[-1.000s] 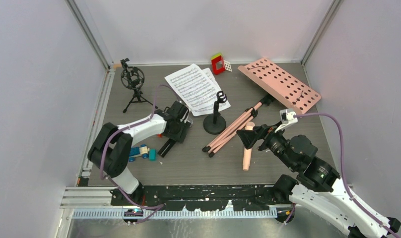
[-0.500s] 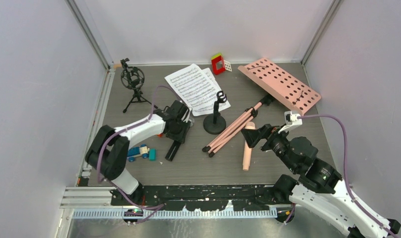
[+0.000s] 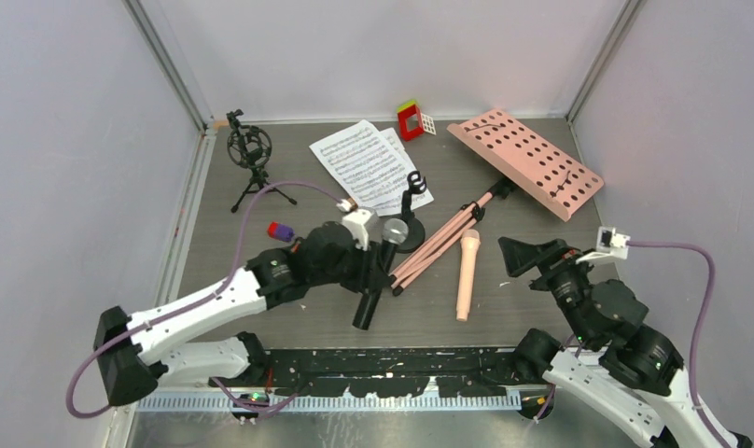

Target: Pack up the instrument practice props

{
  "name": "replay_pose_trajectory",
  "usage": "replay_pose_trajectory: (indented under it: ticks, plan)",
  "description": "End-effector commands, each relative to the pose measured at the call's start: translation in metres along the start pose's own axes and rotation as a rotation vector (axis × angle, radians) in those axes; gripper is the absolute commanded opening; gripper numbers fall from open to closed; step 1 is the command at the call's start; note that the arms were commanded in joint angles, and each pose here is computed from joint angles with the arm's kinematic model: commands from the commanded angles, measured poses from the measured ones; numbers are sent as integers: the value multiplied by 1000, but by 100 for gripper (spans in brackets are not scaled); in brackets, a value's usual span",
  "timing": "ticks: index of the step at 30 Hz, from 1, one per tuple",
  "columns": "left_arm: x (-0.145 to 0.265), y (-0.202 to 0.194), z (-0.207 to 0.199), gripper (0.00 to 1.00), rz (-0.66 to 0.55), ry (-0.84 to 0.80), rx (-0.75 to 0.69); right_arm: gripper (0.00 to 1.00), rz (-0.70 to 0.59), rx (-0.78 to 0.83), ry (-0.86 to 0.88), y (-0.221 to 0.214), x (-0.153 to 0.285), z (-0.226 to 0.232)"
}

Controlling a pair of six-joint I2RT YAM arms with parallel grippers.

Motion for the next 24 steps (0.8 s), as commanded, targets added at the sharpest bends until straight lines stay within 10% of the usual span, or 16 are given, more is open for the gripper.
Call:
replay_pose_trajectory:
  ticks: [1, 24]
  plan:
    - [-25, -5, -49, 0, -53, -41, 60, 97, -97, -103, -48, 17, 15, -9]
    - [-208, -49, -81, 0, 137, 182, 115, 96, -72, -117, -125, 16, 25, -20]
Point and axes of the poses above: each gripper's point midway between its finger pads, its own x axis back along the fingers, its own z axis along the line the jaws close on, y = z × x, the point moved 10 cm from there along x, back along the fingers, and after that the axes turned 12 degrees about x, right-handed, at the moved point
